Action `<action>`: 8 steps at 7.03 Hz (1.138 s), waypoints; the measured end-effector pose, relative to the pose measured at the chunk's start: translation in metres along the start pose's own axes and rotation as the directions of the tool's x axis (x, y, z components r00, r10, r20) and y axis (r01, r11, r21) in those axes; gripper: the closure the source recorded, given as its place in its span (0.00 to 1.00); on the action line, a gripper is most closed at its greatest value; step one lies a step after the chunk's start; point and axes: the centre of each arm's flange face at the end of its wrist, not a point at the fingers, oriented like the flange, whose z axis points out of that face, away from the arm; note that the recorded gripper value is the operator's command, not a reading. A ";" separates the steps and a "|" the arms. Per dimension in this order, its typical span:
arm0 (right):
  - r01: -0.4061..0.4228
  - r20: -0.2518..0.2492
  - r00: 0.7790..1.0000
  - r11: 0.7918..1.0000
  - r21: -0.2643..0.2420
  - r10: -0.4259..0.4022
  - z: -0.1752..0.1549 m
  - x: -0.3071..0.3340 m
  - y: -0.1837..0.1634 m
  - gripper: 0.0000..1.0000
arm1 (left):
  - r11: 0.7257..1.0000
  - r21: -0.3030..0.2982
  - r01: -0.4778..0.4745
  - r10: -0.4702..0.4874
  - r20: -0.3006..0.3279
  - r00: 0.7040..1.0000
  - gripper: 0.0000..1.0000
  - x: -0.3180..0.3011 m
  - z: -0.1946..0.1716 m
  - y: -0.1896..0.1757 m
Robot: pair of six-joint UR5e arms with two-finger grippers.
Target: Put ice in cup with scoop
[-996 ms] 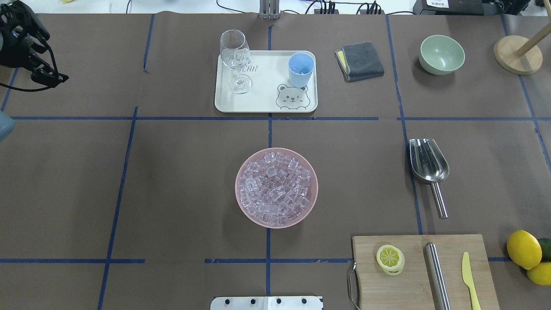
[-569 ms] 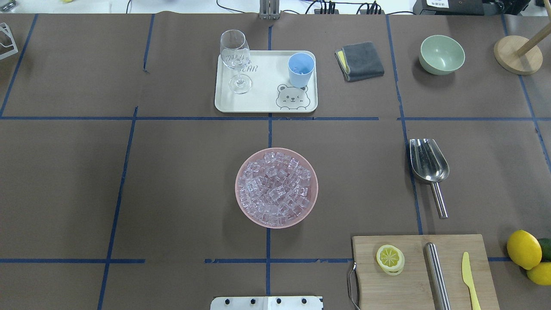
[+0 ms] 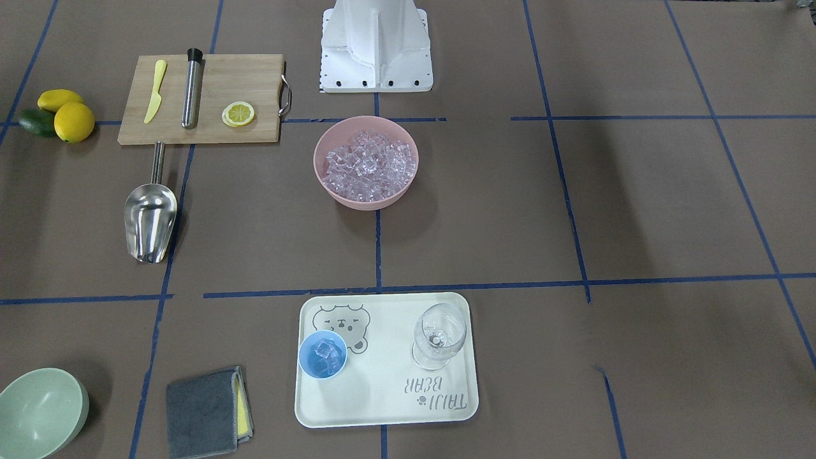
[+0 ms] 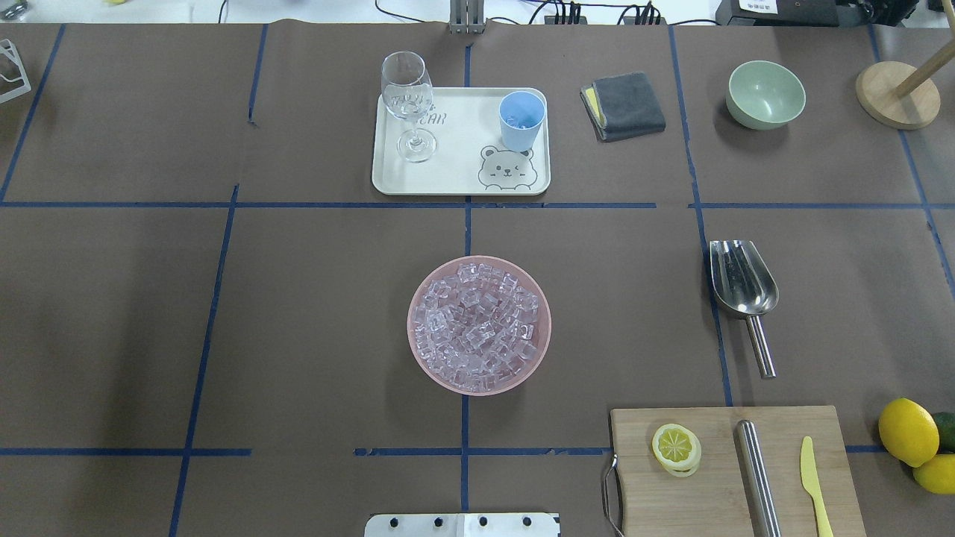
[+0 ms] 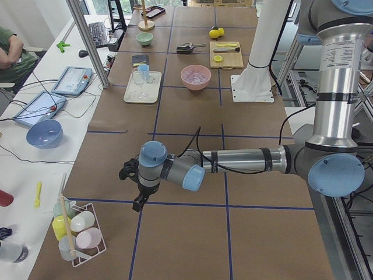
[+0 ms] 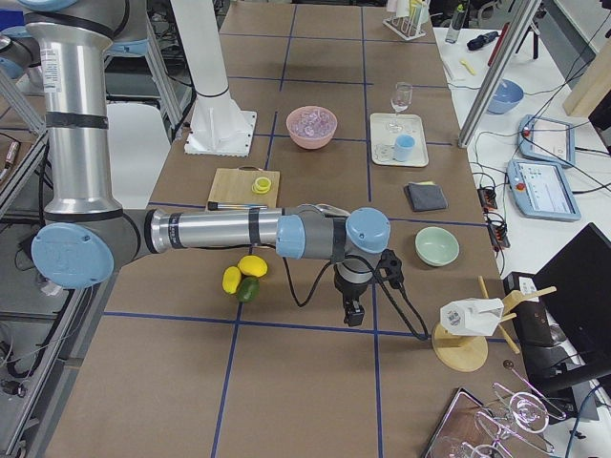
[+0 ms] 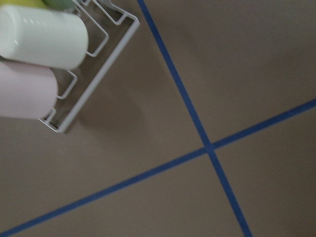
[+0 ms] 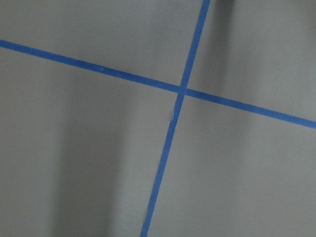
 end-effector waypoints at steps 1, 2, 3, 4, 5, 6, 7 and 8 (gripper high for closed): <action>-0.004 0.000 1.000 1.000 0.000 0.004 0.000 0.000 0.000 0.00 | 1.000 -0.017 0.026 -0.027 -0.048 0.998 0.00 0.005 0.000 0.007; -0.007 -0.001 1.000 1.000 0.001 0.007 -0.001 0.000 0.000 0.00 | 0.999 -0.028 0.038 -0.040 -0.064 0.997 0.00 0.009 -0.005 0.005; -0.008 0.000 1.000 1.000 0.002 0.008 -0.001 -0.001 0.000 0.00 | 0.998 -0.037 0.041 -0.043 -0.068 0.997 0.00 0.012 -0.012 0.002; -0.007 0.000 1.000 1.000 0.003 0.007 -0.002 -0.001 0.000 0.00 | 0.998 -0.037 0.046 -0.048 -0.061 0.997 0.00 0.014 -0.024 -0.001; -0.006 0.000 1.000 1.000 0.005 0.006 -0.002 -0.002 -0.001 0.00 | 0.998 -0.023 0.064 -0.064 -0.030 0.997 0.00 0.007 -0.041 -0.001; -0.006 -0.001 1.000 1.000 0.006 0.006 -0.003 -0.002 -0.001 0.00 | 0.997 -0.004 0.082 -0.082 0.003 0.997 0.00 -0.002 -0.056 0.000; -0.006 -0.001 1.000 1.000 0.006 0.006 -0.003 -0.002 -0.001 0.00 | 0.996 0.013 0.087 -0.088 0.018 0.996 0.00 -0.005 -0.065 -0.003; -0.006 -0.001 1.000 1.000 0.006 0.006 -0.003 -0.002 -0.001 0.00 | 0.997 0.029 0.078 -0.079 0.026 0.997 0.00 -0.006 -0.070 -0.008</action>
